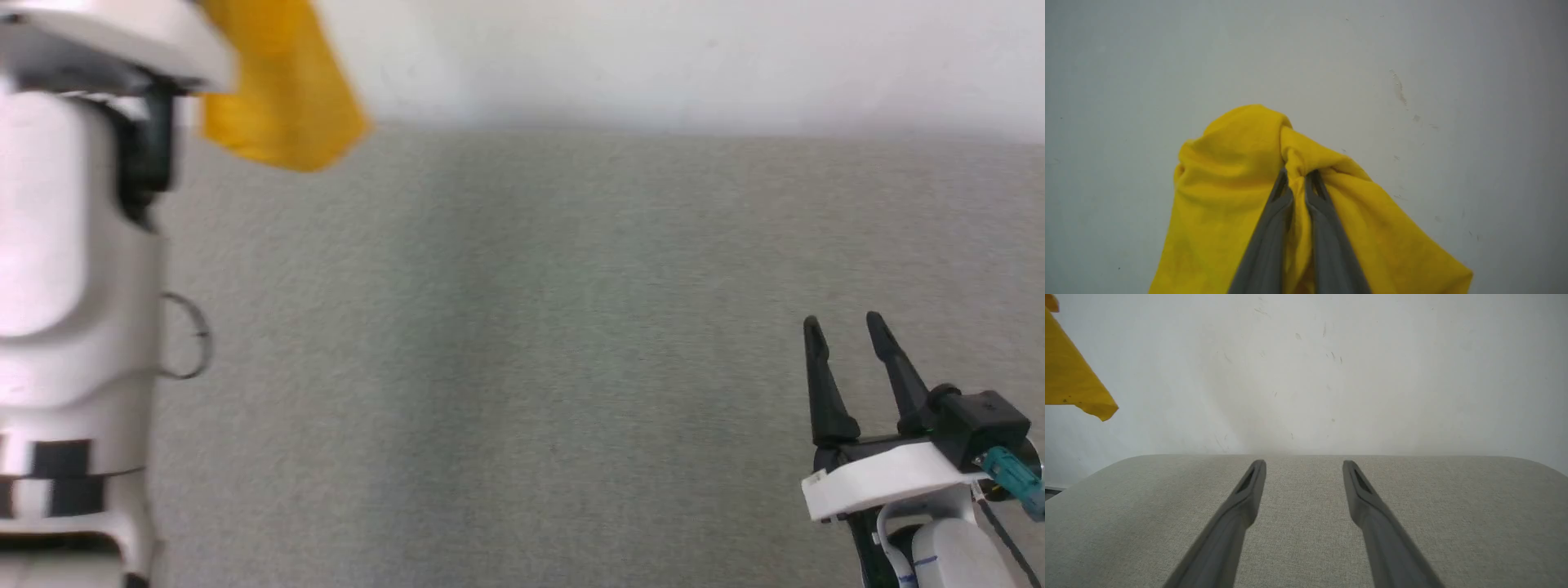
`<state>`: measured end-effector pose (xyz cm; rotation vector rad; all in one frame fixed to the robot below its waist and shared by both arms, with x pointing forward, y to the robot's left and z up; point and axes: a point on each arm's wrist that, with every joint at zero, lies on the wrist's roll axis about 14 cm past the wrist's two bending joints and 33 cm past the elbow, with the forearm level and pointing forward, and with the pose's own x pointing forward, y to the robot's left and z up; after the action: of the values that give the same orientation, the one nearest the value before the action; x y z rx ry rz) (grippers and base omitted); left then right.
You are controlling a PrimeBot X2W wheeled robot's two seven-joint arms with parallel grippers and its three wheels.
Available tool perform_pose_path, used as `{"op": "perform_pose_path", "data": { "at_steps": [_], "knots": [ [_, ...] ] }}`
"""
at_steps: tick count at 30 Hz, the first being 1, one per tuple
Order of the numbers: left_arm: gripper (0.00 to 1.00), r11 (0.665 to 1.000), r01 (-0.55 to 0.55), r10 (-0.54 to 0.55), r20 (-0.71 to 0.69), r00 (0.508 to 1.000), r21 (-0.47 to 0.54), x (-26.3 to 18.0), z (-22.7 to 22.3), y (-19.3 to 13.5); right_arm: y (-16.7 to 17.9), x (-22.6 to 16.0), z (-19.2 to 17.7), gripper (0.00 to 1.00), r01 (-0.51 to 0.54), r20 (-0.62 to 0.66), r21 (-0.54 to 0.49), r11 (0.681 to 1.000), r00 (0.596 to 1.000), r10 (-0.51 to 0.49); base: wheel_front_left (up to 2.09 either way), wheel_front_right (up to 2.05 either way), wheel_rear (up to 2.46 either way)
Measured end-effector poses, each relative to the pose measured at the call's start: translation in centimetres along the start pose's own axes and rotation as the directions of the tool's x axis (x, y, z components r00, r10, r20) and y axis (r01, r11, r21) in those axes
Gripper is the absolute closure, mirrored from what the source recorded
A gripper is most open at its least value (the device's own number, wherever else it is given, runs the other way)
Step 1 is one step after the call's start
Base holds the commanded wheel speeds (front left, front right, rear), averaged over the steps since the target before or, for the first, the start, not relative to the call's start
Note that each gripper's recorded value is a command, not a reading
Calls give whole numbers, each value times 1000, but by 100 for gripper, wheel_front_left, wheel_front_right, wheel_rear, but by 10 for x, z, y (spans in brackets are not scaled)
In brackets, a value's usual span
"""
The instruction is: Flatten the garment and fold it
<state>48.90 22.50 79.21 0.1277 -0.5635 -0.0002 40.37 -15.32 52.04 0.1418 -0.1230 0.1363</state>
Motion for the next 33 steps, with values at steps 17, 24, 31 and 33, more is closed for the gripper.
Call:
{"op": "perform_pose_path", "data": {
  "at_steps": [17, 24, 31, 33],
  "knots": [
    [100, 778, 402, -577, -295, 762, -482, -73, -107, -271, -58, -59, 23, 0, 195, 42, -28, 980, 980, -194, 0, 0, 0],
    [100, 741, 421, -654, -705, 274, -523, -201, -219, -306, -69, -71, 21, 0, 236, 31, -28, 971, 971, -235, 0, 0, 0],
    [0, 729, 408, -606, -795, 11, -550, -261, -249, -302, -71, -73, 14, 0, 244, 5, -29, 969, 970, -244, 0, 0, 0],
    [0, 730, 395, -617, -787, 30, -558, -260, -246, -302, -69, -71, 13, 0, 237, 4, -28, 971, 972, -237, 0, 0, 0]
  ]
}}
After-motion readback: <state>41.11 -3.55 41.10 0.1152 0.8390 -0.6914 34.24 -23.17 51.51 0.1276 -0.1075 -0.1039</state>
